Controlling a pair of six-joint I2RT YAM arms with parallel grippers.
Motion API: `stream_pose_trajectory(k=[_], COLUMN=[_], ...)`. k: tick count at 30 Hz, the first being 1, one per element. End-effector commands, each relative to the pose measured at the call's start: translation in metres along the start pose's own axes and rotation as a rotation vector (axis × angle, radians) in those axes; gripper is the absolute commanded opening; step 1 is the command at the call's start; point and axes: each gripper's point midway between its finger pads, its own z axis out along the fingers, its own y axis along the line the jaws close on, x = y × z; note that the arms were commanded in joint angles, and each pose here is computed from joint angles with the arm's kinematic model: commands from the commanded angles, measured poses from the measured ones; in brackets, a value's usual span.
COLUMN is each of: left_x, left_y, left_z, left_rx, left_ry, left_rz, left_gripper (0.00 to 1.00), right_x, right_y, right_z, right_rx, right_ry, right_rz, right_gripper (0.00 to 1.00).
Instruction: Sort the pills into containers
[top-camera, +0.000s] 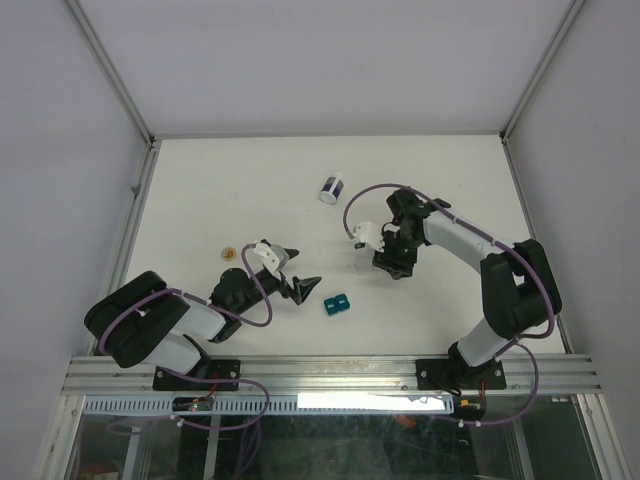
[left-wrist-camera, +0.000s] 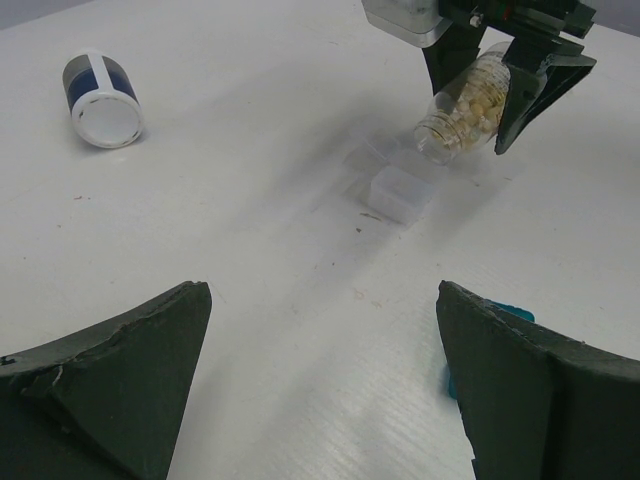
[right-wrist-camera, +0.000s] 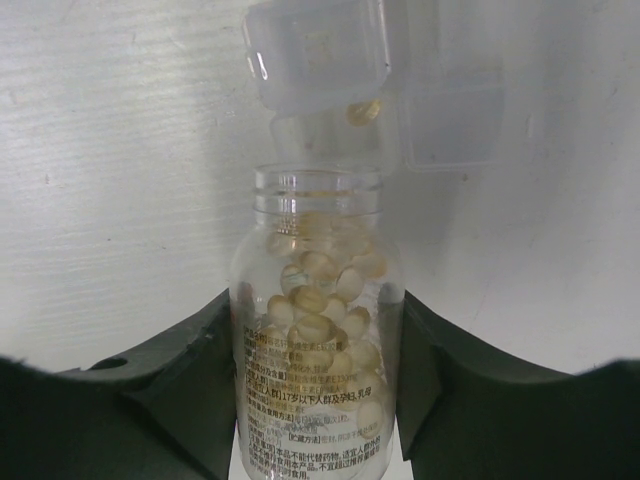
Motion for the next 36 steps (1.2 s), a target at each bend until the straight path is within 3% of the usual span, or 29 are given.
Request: stream_pose_trajectory(k=[1, 3, 6, 8, 10, 12, 14, 16, 19, 21, 24, 26, 28, 31, 33, 36], left_x=[-0.017, -0.017, -0.017, -0.016, -0.017, -0.017, -0.016, -0.016, -0.017, -0.017, -0.017, -0.017, -0.017, -0.017, -0.017, -0.017], left_y=[-0.002, -0.001, -0.002, -0.002, -0.002, -0.001, -0.002, -0.002, -0.003, -0.002, -0.002, -0.002, -0.003, -0.002, -0.002, -0.002], left_z=[0.007, 0.007, 0.006, 0.006, 0.006, 0.006, 0.006, 0.006, 0.006, 0.005, 0.005, 0.006, 0.006, 0.005, 0.005, 0.005], left_rx=[0.022, 0.02, 0.02, 0.02, 0.023, 0.02, 0.024, 0.021, 0.024, 0.022, 0.023, 0.023, 0.026, 0.022, 0.024, 0.023], left_ry=[-0.055, -0.055, -0.055, -0.055, -0.058, -0.056, -0.056, -0.055, -0.058, -0.058, -0.057, -0.058, -0.059, -0.063, -0.061, -0.06], left_rz=[0.035, 0.034, 0.035, 0.034, 0.036, 0.035, 0.035, 0.035, 0.037, 0.036, 0.035, 0.036, 0.037, 0.037, 0.036, 0.036], left_gripper=[0.99, 0.99, 0.99, 0.99, 0.99, 0.99, 0.99, 0.99, 0.99, 0.99, 0.99, 0.99, 0.99, 0.99, 0.99, 0.99], right_x=[-0.016, -0.007, -0.017, -0.008, -0.015, -0.006, -0.015, -0.009, -0.015, -0.007, -0.022, -0.004, -0.012, -0.01, -0.021, 0.001], right_y=[0.001, -0.014, -0.001, -0.014, -0.004, -0.014, -0.003, -0.013, -0.003, -0.017, -0.003, -0.021, -0.007, -0.016, 0.0, -0.019], right_z=[-0.013, -0.008, -0.013, -0.009, -0.013, -0.008, -0.014, -0.01, -0.012, -0.008, -0.016, -0.006, -0.009, -0.008, -0.015, -0.003], right_rx=[-0.016, 0.094, 0.001, 0.101, 0.021, 0.103, 0.02, 0.094, 0.015, 0.114, 0.017, 0.131, 0.012, 0.1, 0.006, 0.114], right_ry=[-0.045, -0.026, -0.053, -0.028, -0.041, -0.019, -0.046, -0.035, -0.044, -0.027, -0.073, -0.015, -0.033, -0.04, -0.06, 0.002], right_rz=[0.007, -0.017, 0.009, -0.012, 0.009, -0.007, 0.011, -0.004, 0.014, -0.007, 0.016, -0.006, 0.035, 0.009, 0.021, 0.004], right_gripper=[0.0, 0.0, 0.0, 0.0, 0.0, 0.0, 0.0, 0.0, 0.0, 0.0, 0.0, 0.0, 0.0, 0.0, 0.0, 0.0])
